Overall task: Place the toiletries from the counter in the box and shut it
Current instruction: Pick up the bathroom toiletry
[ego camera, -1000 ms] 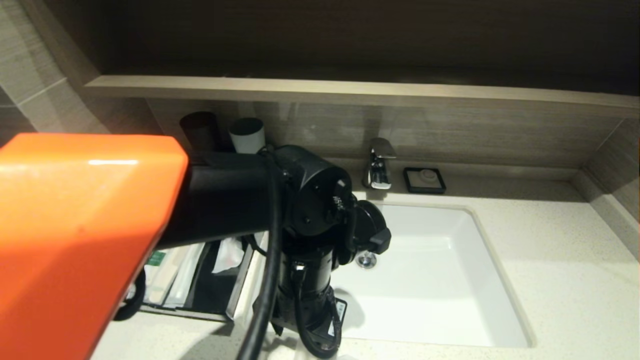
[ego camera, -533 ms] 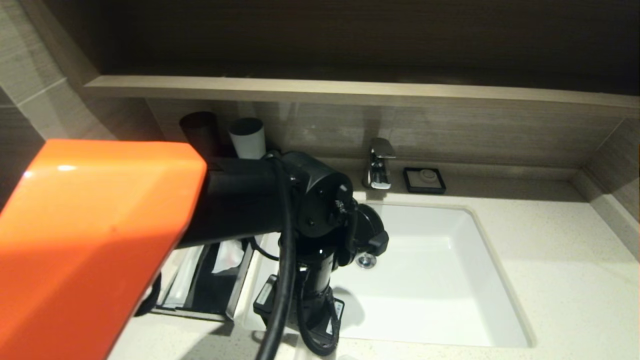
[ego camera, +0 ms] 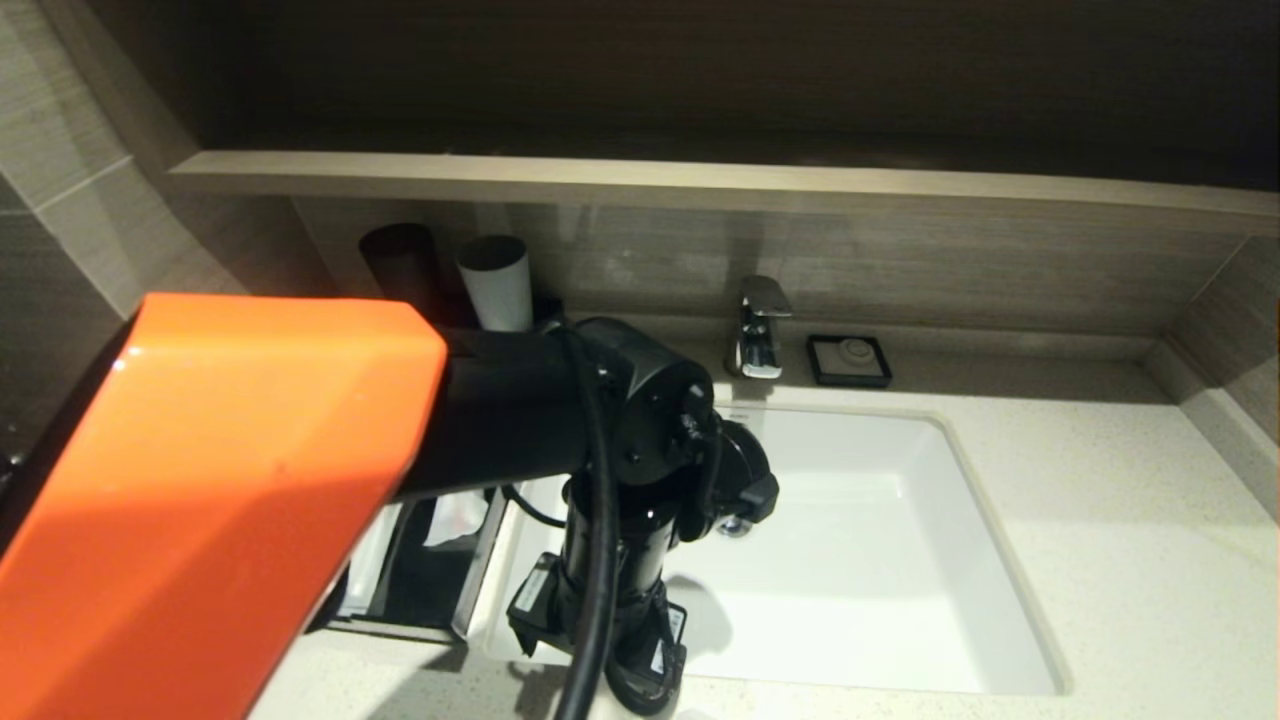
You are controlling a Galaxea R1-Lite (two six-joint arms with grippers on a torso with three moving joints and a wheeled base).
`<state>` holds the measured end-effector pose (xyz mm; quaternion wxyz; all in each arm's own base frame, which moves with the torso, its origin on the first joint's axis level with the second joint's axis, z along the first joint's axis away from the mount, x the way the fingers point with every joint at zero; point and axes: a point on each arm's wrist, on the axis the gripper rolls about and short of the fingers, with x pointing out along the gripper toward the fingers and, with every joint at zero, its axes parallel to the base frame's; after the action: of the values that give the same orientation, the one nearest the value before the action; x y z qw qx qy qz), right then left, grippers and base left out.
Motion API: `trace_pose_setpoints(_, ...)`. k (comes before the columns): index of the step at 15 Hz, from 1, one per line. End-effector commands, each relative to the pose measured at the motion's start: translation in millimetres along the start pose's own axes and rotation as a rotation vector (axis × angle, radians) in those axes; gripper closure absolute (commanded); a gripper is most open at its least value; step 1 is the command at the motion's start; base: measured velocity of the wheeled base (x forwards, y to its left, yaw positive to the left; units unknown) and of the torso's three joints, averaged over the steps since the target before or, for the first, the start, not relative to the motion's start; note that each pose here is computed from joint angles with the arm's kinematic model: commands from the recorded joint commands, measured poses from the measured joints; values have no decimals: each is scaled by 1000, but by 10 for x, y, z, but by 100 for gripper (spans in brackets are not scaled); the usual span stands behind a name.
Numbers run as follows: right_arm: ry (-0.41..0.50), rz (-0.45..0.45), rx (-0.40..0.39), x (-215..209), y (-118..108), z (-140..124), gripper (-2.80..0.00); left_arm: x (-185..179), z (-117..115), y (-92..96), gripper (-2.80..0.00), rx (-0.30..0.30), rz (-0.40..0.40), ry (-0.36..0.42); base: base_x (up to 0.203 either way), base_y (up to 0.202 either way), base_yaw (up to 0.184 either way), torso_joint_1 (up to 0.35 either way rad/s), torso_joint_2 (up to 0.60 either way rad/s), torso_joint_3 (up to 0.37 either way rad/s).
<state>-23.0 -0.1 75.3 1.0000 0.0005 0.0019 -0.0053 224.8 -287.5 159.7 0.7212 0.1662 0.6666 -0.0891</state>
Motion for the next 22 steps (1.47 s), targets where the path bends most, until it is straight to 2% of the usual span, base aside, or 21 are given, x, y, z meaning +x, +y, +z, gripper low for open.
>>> trace_pose_setpoints(1, -1, 0, -1, -1, 0, -1, 0, 20, -1, -4, -280, 1, 9, 10, 0, 0, 0, 0, 0, 0)
trace_pose_setpoints(22, -1, 0, 0, -1, 0, -1, 0, 104, 77, -20, -280, -7, 7, 23, 0, 0, 0, 0, 0, 0)
